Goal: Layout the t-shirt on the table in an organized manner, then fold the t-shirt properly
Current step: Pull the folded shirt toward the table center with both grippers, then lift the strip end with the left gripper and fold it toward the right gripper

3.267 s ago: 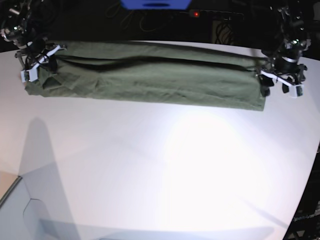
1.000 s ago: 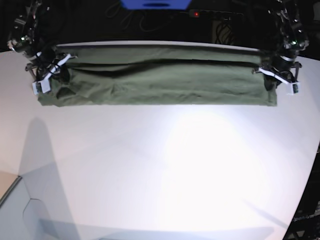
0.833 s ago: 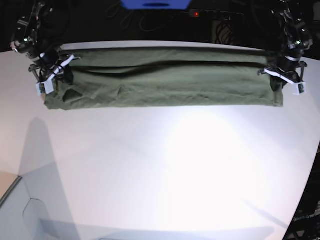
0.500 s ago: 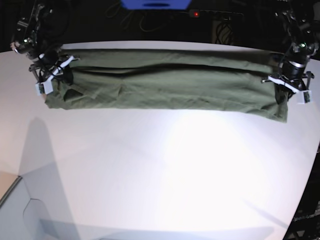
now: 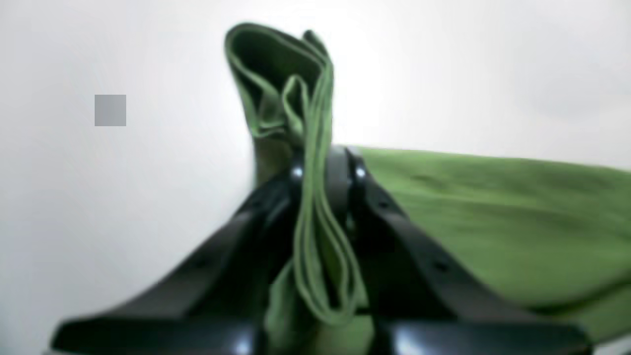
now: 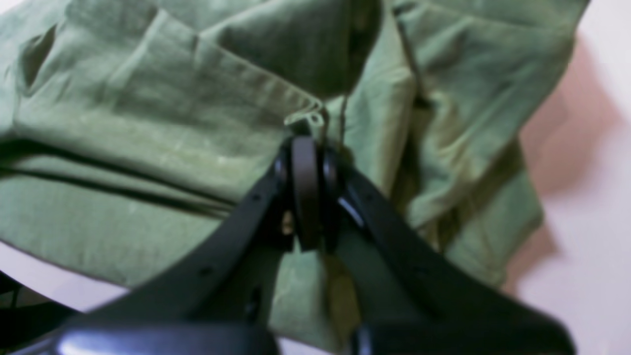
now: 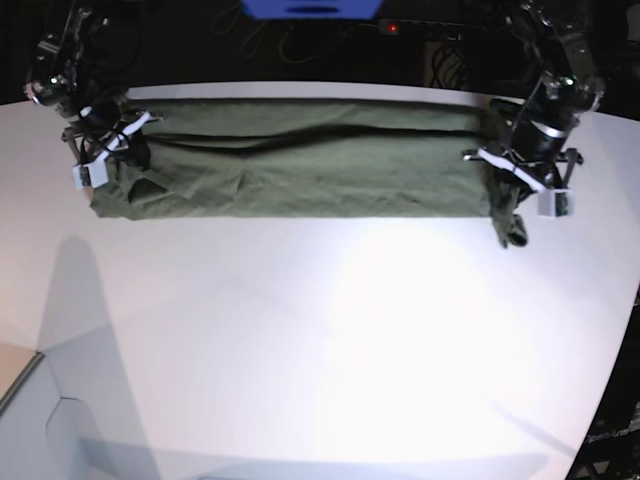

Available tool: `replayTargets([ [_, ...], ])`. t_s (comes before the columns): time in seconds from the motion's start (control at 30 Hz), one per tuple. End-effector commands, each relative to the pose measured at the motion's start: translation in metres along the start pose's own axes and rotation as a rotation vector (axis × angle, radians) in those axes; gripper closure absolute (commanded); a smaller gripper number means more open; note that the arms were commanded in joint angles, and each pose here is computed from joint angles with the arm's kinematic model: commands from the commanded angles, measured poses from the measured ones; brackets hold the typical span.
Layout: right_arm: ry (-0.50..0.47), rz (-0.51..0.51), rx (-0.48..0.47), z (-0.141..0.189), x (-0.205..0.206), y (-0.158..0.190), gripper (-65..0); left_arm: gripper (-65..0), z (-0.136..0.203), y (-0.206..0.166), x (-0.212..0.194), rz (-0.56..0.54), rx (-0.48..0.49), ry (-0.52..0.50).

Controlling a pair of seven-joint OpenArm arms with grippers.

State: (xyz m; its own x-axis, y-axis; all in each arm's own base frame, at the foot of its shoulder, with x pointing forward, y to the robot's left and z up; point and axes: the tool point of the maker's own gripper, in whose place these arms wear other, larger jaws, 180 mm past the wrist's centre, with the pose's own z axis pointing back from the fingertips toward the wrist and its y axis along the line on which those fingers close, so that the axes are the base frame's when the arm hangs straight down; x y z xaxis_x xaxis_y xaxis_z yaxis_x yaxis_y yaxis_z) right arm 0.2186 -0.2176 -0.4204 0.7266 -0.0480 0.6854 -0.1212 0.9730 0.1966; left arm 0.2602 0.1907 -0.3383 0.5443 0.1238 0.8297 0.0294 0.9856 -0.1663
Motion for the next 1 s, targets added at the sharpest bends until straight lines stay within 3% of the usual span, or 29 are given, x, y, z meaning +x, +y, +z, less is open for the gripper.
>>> replayTargets([
  [0.0, -0.014, 0.017, -0.005, 0.003, 0.006, -0.002, 0.0, -0.2, 0.002, -0.009, 0.004, -0.006, -0.026, -0.021],
  [0.27, -0.014, 0.013, -0.003, 0.003, 0.005, 0.0, 0.0, -0.2, -0.008, -0.104, -0.021, -0.044, -0.281, 0.049],
  [0.43, -0.012, 0.012, -0.003, 0.003, 0.004, 0.0, 0.0, -0.2, -0.011, -0.135, -0.02, -0.057, -0.362, 0.049],
  [0.57, -0.012, 0.012, -0.003, 0.003, 0.004, 0.0, 0.0, -0.2, -0.023, -0.136, -0.019, -0.003, -0.288, 0.061],
  [0.97, -0.012, 0.012, -0.003, 0.003, 0.004, 0.0, 0.0, -0.2, -0.028, -0.182, -0.027, -0.098, -0.287, 0.089],
])
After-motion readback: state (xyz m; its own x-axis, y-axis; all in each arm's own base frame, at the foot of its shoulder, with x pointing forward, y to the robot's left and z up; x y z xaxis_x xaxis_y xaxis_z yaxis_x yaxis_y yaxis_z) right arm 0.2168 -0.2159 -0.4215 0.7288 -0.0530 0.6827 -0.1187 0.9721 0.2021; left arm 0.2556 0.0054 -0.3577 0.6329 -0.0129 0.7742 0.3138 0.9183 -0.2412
